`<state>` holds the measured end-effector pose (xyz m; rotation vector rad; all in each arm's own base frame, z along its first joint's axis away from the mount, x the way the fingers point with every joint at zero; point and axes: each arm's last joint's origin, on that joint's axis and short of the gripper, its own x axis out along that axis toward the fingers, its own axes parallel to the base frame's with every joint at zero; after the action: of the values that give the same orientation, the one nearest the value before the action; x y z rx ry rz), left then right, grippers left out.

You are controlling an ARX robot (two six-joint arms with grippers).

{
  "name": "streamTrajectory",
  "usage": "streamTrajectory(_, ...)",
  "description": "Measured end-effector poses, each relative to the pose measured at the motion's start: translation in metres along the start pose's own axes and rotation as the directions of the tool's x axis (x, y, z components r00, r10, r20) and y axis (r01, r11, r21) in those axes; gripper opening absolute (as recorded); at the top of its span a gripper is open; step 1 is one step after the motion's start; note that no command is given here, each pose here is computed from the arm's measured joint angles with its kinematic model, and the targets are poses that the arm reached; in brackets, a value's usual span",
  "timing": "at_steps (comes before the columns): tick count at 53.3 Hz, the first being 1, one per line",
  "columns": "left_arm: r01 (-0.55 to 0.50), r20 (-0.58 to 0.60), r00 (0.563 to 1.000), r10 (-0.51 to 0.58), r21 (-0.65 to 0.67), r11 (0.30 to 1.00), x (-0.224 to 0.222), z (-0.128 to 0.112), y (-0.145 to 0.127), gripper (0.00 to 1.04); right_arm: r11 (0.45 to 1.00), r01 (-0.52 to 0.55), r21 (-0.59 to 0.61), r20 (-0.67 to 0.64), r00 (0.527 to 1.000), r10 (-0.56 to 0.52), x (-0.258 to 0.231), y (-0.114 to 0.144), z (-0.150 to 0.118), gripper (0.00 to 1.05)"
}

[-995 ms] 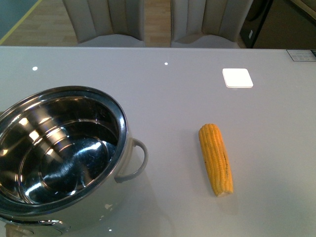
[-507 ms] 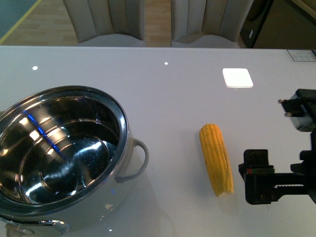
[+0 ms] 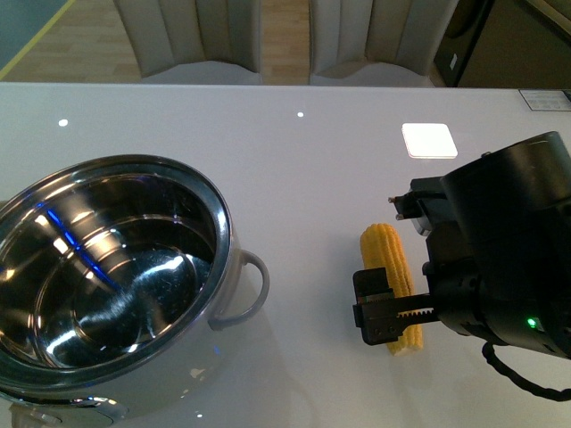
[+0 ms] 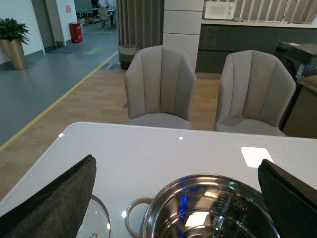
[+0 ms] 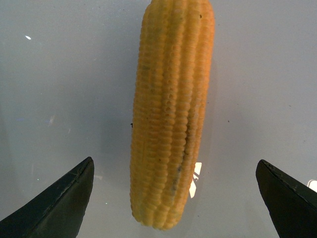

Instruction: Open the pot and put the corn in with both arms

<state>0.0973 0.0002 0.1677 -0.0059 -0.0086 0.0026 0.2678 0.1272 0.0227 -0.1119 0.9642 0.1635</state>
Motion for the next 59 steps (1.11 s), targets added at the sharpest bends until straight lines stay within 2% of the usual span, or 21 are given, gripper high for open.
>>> streamTrajectory(35,0.0,0.0,1.0,0.0,0.0,1.0,0.0,0.0,0.0,0.98,1.0,0.015,-0.016,-0.072,0.997,-0.017,0.048,0.005,0.012,0.94)
streamTrajectory(45,0.0,0.0,1.0,0.0,0.0,1.0,0.0,0.0,0.0,0.98,1.0,0.013,-0.021,-0.079,0.997,-0.014,0.053,0.006,0.012,0.69)
streamTrajectory(50,0.0,0.0,1.0,0.0,0.0,1.0,0.0,0.0,0.0,0.98,1.0,0.012,-0.023,-0.08,0.997,-0.013,0.054,0.006,0.014,0.54)
streamTrajectory(59,0.0,0.0,1.0,0.0,0.0,1.0,0.0,0.0,0.0,0.98,1.0,0.008,-0.023,-0.089,0.996,-0.01,0.054,0.006,0.013,0.37)
